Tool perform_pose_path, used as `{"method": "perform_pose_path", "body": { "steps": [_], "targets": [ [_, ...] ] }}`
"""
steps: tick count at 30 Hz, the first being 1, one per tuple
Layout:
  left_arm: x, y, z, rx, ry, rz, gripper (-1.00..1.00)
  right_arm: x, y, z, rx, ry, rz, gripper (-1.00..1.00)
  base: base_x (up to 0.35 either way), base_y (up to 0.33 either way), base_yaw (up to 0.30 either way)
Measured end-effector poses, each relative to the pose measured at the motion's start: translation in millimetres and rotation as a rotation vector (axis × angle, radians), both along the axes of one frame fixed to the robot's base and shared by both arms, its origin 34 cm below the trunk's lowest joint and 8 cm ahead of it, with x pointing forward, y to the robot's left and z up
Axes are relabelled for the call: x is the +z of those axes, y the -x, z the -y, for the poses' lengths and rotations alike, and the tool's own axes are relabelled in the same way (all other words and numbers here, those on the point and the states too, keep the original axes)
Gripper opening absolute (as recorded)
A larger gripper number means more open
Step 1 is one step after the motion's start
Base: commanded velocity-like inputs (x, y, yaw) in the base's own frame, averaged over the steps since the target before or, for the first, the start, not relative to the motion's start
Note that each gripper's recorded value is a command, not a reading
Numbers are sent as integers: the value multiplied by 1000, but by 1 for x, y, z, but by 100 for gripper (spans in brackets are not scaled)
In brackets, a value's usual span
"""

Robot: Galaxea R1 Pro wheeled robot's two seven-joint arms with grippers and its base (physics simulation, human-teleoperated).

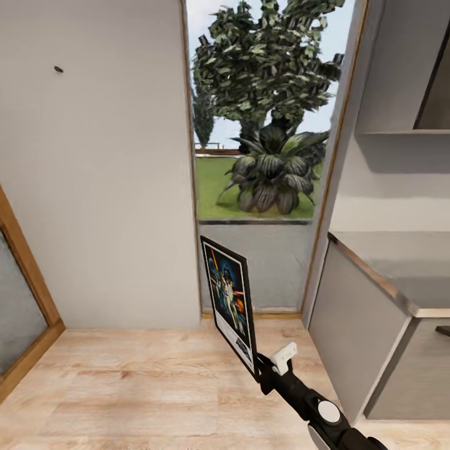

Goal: Pick up the poster from the kitchen countertop and hang it on one of the wall nails in the kitchen.

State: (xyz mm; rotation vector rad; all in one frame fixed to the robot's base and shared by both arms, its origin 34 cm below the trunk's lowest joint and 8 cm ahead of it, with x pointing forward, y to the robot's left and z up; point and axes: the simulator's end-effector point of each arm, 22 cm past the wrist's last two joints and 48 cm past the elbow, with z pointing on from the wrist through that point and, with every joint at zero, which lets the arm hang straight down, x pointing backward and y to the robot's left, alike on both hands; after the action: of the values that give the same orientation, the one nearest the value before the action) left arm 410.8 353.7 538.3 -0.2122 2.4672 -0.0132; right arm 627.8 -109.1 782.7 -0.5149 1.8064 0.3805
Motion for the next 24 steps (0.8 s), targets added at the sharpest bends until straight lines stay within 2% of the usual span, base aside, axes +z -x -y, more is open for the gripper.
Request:
{"method": "perform_pose_path", "body": {
  "steps": [7,17,24],
  "targets": [
    [0,0,0,1,0,0,100,0,0,0,0,0,0,-100,0,296,222],
    [0,0,-1,1,0,0,100,0,0,0,1,0,0,-100,0,305,11],
    [1,-2,0,-1,-2,4,100,0,0,0,1,1,0,-100,0,97,0]
  ]
}}
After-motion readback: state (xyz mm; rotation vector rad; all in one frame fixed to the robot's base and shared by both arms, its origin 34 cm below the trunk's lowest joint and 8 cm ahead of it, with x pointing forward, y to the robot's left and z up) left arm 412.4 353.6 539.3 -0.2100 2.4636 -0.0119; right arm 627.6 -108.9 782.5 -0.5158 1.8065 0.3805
